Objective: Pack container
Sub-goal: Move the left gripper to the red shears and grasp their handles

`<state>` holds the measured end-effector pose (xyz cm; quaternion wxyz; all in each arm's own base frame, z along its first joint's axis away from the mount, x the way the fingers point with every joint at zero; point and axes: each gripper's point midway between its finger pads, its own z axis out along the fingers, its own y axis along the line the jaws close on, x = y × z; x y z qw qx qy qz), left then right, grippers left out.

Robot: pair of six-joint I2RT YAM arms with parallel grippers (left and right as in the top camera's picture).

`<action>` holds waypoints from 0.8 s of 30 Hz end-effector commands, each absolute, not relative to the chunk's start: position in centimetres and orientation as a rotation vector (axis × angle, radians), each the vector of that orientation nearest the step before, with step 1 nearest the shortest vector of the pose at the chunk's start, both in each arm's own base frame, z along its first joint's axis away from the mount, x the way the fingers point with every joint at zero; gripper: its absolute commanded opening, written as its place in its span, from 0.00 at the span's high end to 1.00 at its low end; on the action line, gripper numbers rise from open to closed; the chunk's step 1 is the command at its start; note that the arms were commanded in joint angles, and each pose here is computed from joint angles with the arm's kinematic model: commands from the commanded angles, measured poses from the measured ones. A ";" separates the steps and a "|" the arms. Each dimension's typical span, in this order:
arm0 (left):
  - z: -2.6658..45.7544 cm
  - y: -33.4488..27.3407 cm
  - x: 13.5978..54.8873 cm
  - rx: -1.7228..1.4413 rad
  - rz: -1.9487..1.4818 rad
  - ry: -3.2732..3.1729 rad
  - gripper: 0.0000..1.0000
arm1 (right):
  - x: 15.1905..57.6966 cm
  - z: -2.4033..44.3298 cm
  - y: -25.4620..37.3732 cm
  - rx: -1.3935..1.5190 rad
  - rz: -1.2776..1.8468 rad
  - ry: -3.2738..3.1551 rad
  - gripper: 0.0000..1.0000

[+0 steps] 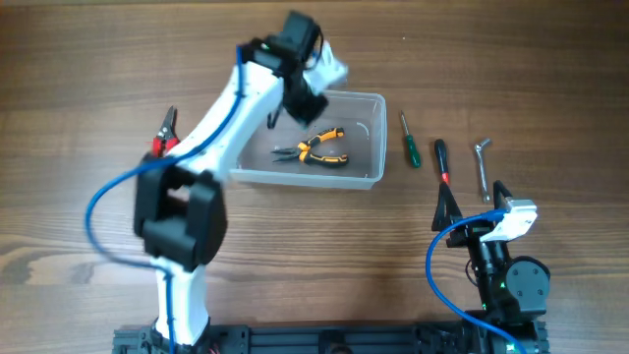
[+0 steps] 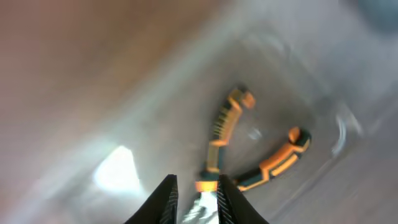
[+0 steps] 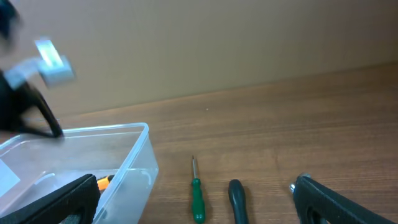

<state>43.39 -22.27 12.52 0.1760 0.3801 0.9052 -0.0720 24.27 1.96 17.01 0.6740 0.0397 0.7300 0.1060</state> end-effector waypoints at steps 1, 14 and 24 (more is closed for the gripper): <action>24.2 -15.1 46.3 0.613 0.040 2.436 0.79 | 24.2 17.3 2.2 0.086 0.258 1.629 0.00; 18.4 3.7 42.0 -0.093 -0.090 2.846 0.90 | 24.2 17.3 2.2 0.086 0.258 1.630 0.00; 7.7 4.3 39.0 -0.155 -0.140 3.042 0.76 | 24.2 17.3 2.2 0.087 0.258 1.629 0.00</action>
